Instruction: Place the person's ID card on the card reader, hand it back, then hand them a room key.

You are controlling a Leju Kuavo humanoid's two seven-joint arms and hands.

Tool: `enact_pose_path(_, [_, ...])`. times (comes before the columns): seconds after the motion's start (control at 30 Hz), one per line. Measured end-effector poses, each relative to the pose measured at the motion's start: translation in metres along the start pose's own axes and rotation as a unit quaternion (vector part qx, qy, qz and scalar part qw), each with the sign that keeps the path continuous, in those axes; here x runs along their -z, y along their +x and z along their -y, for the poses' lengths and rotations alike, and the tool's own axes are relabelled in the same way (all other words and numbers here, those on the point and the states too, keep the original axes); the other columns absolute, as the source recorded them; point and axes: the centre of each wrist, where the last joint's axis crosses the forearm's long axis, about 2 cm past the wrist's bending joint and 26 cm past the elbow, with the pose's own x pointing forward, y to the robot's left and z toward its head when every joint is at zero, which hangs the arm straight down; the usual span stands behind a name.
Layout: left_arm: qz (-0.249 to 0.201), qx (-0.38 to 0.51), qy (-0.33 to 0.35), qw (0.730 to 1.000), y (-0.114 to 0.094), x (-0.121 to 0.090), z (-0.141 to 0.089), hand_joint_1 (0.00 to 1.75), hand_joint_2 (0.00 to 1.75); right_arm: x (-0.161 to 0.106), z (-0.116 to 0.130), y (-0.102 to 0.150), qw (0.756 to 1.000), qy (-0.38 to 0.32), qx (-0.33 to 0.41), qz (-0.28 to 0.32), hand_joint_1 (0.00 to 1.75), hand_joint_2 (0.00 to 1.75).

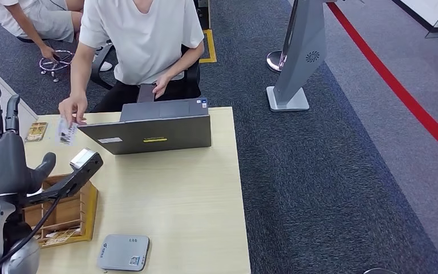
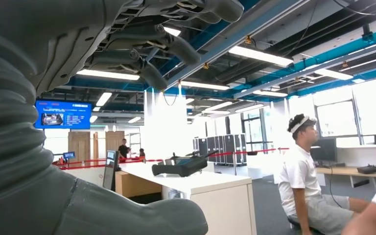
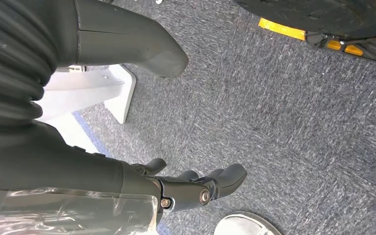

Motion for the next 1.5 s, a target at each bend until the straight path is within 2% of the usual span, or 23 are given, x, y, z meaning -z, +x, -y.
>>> enact_pose_path(0.13, [0.007,-0.001,-0.023,1.0,0.002,-0.005,0.002,0.0,1.75,0.0,0.0,0.0,1.0,0.0,0.004,-0.002,0.0,1.75])
enact_pose_path(0.23, [0.008,0.005,-0.071,0.997,0.002,-0.017,0.008,0.0,1.75,0.0,0.001,-0.001,1.0,-0.001,0.011,-0.006,0.0,1.75])
enact_pose_path(0.37, [0.015,0.016,-0.152,0.988,0.005,-0.047,0.023,0.0,1.75,0.003,0.008,-0.003,1.0,-0.008,0.016,-0.013,0.0,1.75])
enact_pose_path(0.53, [0.025,0.019,-0.223,0.974,0.006,-0.087,0.042,0.0,1.75,0.006,0.016,-0.006,1.0,-0.015,0.018,-0.016,0.0,1.75])
enact_pose_path(0.67, [0.026,0.019,-0.258,0.966,0.006,-0.104,0.049,0.0,1.75,0.008,0.02,-0.007,0.999,-0.02,0.02,-0.02,0.0,1.75])
enact_pose_path(0.87, [0.022,0.016,-0.297,0.954,0.007,-0.12,0.055,0.0,1.75,0.01,0.025,-0.008,0.999,-0.025,0.021,-0.021,0.0,1.75])
enact_pose_path(1.07, [0.007,0.012,-0.311,0.95,0.005,-0.127,0.058,0.0,1.75,0.011,0.027,-0.009,0.999,-0.024,0.023,-0.023,0.0,1.75])
enact_pose_path(1.5, [-0.051,0.013,-0.343,0.938,-0.022,-0.146,0.068,0.0,1.75,0.012,0.028,-0.01,0.999,-0.022,0.025,-0.03,0.0,1.75])
